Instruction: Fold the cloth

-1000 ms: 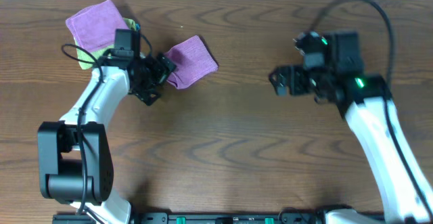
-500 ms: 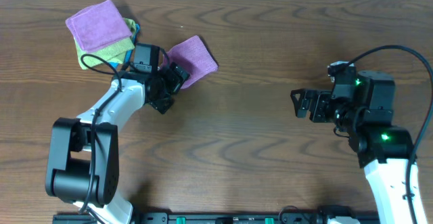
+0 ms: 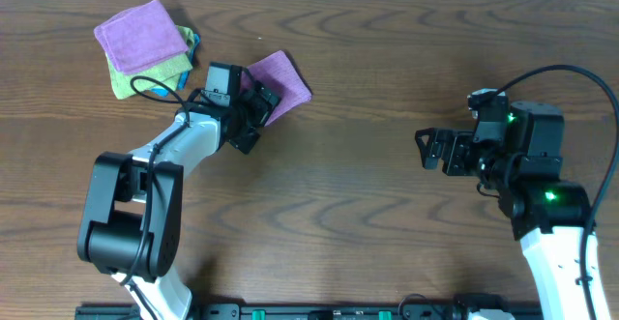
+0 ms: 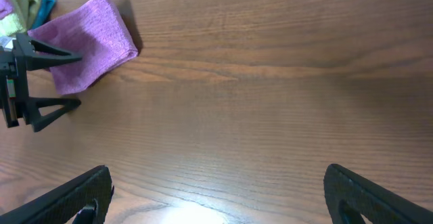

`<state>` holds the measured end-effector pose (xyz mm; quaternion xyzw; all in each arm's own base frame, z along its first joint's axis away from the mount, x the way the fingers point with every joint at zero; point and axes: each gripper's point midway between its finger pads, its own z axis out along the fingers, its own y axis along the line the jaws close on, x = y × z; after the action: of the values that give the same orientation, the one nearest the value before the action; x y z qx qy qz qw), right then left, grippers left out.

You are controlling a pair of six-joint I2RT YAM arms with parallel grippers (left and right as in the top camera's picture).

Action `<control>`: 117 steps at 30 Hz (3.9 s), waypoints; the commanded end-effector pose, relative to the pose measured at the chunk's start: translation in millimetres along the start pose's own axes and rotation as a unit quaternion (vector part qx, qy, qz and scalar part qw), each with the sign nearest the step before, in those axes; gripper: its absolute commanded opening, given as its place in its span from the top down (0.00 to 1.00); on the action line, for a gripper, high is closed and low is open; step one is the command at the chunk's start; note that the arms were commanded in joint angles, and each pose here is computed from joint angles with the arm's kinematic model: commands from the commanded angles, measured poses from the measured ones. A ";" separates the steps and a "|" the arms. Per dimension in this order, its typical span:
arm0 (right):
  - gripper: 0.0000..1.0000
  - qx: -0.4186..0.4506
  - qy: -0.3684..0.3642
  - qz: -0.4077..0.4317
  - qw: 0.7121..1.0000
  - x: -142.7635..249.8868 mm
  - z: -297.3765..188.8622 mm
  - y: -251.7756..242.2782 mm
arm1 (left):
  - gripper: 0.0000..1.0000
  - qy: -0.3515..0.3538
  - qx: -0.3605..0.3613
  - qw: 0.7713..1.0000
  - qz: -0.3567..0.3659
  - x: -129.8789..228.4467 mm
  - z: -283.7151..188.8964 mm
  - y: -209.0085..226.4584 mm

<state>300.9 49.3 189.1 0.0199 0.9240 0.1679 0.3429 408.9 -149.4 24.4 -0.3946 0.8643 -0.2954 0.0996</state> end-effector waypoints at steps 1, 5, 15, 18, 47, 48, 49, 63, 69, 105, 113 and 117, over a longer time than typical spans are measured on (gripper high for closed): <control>0.01 -0.004 0.001 0.009 1.000 1.8 -0.9 0.5 | 0.00 -0.024 -0.034 0.999 -0.018 -6.6 12.9 18.5; 0.01 -0.004 0.001 0.009 1.000 1.8 -0.9 0.5 | 0.13 -0.043 -0.033 0.998 -0.012 -14.1 24.4 19.9; 0.01 -0.004 0.002 0.010 1.000 2.5 -0.9 0.4 | 0.78 -0.054 -0.005 0.999 -0.001 -25.8 63.7 23.7; 0.01 -0.004 0.002 0.010 1.000 2.5 -0.9 0.4 | 0.94 -0.064 0.010 0.998 0.010 -30.8 66.9 17.8; 0.01 -0.004 0.002 0.010 1.000 2.5 -0.9 0.4 | 0.94 -0.190 0.076 0.950 0.234 -121.0 -39.6 -159.9; 0.01 -0.004 0.002 0.010 1.000 2.5 -0.9 0.4 | 0.94 -0.191 0.076 0.951 0.232 -122.9 -40.5 -159.1; 0.01 -0.004 0.002 0.010 1.000 2.5 -0.9 0.4 | 0.94 -0.192 0.076 0.951 0.231 -124.8 -41.4 -158.7; 0.01 -0.004 0.002 0.010 1.000 2.5 -0.9 0.4 | 0.94 -0.274 0.088 0.926 0.244 -199.2 -126.4 -185.3; 0.01 -0.004 0.002 0.010 1.000 2.5 -0.9 0.4 | 0.94 -0.316 0.071 0.916 0.236 -239.2 -172.3 -176.9; 0.01 -0.004 0.002 0.010 1.000 2.5 -0.9 0.4 | 0.94 -0.366 -0.074 0.905 0.206 -318.6 -217.6 -81.9; 0.01 -0.004 0.002 0.010 1.000 2.5 -0.9 0.4 | 0.94 -0.300 -0.086 0.928 0.203 -306.2 -176.6 -62.6; 0.01 -0.004 0.002 0.010 1.000 2.5 -0.9 0.4 | 0.94 -0.289 -0.082 0.930 0.210 -297.6 -169.5 -68.9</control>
<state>299.9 49.4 187.5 0.0205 0.9251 0.1681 0.3398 576.7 121.6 171.0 -0.2996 0.8809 -0.0582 0.3616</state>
